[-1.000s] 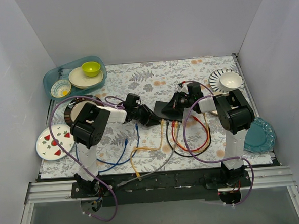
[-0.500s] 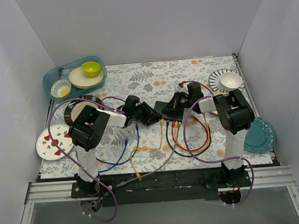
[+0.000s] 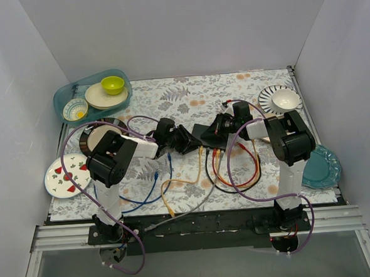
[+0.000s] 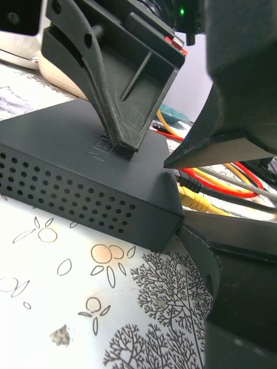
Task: Pull the plug from the switch port
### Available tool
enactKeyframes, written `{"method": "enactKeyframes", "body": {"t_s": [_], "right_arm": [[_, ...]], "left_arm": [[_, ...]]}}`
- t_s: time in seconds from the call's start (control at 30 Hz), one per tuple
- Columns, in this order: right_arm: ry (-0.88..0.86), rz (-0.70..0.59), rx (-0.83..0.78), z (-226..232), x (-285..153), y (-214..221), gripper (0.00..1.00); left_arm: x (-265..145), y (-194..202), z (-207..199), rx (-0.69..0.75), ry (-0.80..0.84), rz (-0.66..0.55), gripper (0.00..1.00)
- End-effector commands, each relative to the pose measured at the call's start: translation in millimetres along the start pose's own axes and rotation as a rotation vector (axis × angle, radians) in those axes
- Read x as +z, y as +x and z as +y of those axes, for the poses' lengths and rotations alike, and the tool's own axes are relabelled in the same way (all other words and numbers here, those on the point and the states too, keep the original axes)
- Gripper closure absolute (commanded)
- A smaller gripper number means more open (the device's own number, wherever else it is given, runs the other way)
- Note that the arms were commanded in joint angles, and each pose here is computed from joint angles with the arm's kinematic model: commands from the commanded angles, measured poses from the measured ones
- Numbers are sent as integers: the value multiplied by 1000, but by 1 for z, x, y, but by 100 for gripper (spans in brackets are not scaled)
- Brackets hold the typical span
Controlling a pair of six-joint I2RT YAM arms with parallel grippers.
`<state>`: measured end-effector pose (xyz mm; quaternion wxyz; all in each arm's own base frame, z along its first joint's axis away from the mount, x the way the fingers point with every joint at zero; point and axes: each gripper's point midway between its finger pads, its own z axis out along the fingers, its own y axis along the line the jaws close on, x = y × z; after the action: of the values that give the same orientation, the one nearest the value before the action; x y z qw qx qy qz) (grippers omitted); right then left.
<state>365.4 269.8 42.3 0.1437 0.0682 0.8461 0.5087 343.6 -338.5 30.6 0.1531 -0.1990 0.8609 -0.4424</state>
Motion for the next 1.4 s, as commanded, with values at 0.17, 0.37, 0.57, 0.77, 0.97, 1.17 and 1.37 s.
{"method": "enactKeyframes", "body": {"t_s": [0.17, 0.37, 0.57, 0.77, 0.97, 1.17, 1.37], "right_arm": [[173, 37, 94, -58, 3, 26, 94], [175, 35, 96, -59, 2, 26, 94], [176, 32, 94, -59, 2, 24, 94], [178, 33, 101, -61, 2, 24, 94], [179, 33, 98, -61, 2, 25, 94], [179, 32, 99, -60, 2, 25, 94], [177, 33, 97, -60, 2, 25, 94]], "left_arm": [[0, 17, 70, 89, -223, 2, 64], [-5, 23, 71, 112, -227, 25, 63], [-16, 28, 75, 134, -237, 36, 59], [-13, 28, 77, 130, -247, 43, 60], [-3, 26, 87, 137, -302, 63, 62], [4, 22, 86, 156, -321, 64, 65], [1, 24, 90, 182, -336, 66, 68]]}}
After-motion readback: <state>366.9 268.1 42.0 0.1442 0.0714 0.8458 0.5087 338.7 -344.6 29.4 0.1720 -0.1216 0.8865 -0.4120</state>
